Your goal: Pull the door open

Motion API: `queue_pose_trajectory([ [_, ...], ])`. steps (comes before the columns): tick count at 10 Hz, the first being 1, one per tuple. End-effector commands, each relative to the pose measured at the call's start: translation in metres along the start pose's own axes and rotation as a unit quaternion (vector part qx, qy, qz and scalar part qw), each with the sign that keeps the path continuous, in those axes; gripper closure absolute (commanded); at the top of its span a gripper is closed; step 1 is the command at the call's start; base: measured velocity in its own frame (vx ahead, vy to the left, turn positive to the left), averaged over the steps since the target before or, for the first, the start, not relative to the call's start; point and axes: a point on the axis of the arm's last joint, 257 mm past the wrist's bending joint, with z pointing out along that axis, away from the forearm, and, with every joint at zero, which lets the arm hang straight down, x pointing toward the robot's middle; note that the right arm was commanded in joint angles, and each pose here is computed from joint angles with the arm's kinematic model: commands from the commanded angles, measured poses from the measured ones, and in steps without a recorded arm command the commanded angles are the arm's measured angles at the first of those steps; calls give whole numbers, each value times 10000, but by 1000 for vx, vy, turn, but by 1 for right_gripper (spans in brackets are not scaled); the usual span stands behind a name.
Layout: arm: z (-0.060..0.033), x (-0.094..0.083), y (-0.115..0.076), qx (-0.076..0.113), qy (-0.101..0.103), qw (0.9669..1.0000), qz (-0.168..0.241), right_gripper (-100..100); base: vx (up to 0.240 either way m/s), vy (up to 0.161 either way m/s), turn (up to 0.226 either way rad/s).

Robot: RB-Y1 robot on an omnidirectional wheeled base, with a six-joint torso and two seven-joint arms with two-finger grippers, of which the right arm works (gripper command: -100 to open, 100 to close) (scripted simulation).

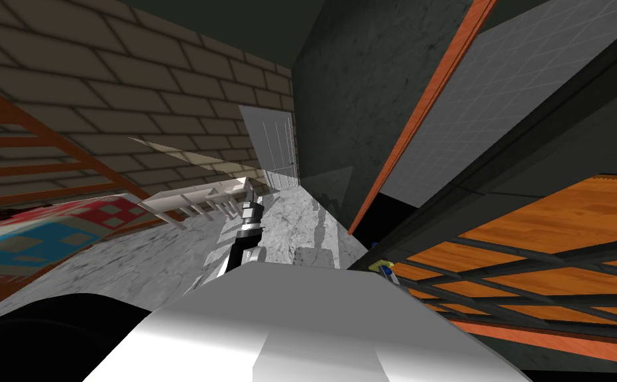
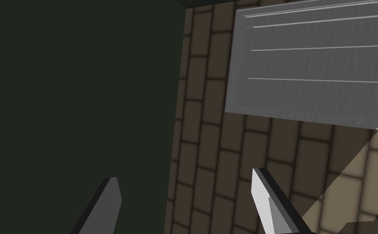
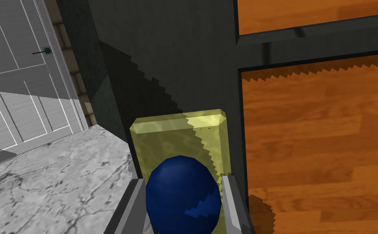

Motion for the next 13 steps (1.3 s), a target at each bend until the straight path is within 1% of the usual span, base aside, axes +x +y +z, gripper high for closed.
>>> queue_pose_trajectory([
  [1,-36,-6,-43,115,-10,9999,-2,100,-178,-25,56],
  [4,-80,1,-130,338,-17,9994,-3,100,-190,-41,76],
  [7,-115,5,-192,501,-25,9987,1,100,-188,-30,50],
  [8,-103,-12,-196,478,-46,9988,3,100,-76,-10,18],
  [13,-68,-14,-198,608,-56,9981,6,100,-190,-30,123],
])
